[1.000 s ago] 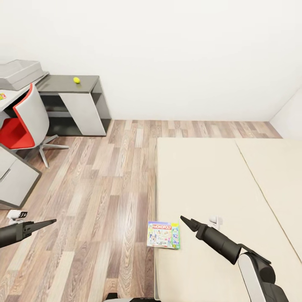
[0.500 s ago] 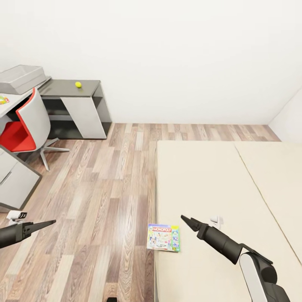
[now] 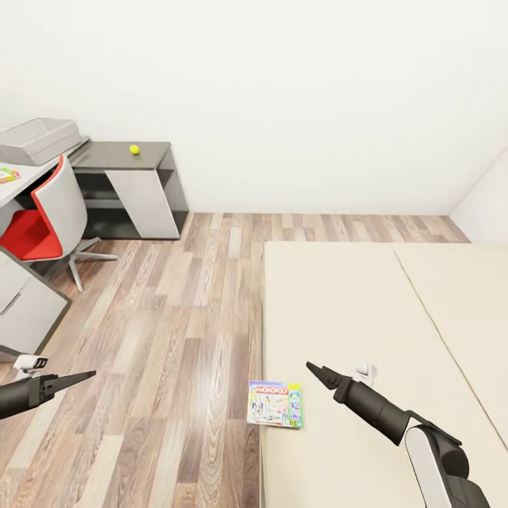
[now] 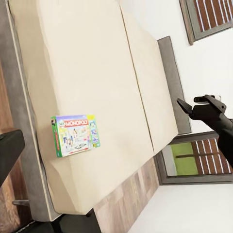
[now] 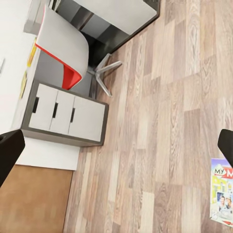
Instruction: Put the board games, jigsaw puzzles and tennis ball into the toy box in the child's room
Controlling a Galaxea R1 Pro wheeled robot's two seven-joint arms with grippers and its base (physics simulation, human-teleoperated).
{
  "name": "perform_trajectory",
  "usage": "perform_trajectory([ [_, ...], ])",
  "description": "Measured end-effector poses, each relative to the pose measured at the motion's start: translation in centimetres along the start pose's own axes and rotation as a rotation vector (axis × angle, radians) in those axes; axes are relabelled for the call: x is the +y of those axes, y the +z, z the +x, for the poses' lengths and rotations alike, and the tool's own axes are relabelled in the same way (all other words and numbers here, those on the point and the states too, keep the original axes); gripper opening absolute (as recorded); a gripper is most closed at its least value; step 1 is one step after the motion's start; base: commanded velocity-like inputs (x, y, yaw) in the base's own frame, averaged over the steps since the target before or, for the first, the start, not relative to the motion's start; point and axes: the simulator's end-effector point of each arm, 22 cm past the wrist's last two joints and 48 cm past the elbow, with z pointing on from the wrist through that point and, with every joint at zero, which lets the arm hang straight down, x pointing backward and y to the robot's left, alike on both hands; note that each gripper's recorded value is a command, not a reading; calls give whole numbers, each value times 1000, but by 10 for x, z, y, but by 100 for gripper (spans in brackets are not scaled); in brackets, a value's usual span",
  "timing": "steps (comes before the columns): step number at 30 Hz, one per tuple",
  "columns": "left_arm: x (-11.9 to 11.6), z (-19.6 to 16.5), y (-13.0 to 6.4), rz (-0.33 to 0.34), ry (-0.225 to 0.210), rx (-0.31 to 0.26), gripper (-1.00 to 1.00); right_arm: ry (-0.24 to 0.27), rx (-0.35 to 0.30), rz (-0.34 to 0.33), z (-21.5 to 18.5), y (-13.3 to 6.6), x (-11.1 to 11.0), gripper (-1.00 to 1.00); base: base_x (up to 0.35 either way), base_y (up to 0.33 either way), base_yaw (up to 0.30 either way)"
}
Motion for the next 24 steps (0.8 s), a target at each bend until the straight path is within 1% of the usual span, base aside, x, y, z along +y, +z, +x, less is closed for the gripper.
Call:
perform_trajectory([
  [24,-15,-10,-5,11,34,-18,100,-25,-23,-18,-11,-4,14,100,0,0,0],
])
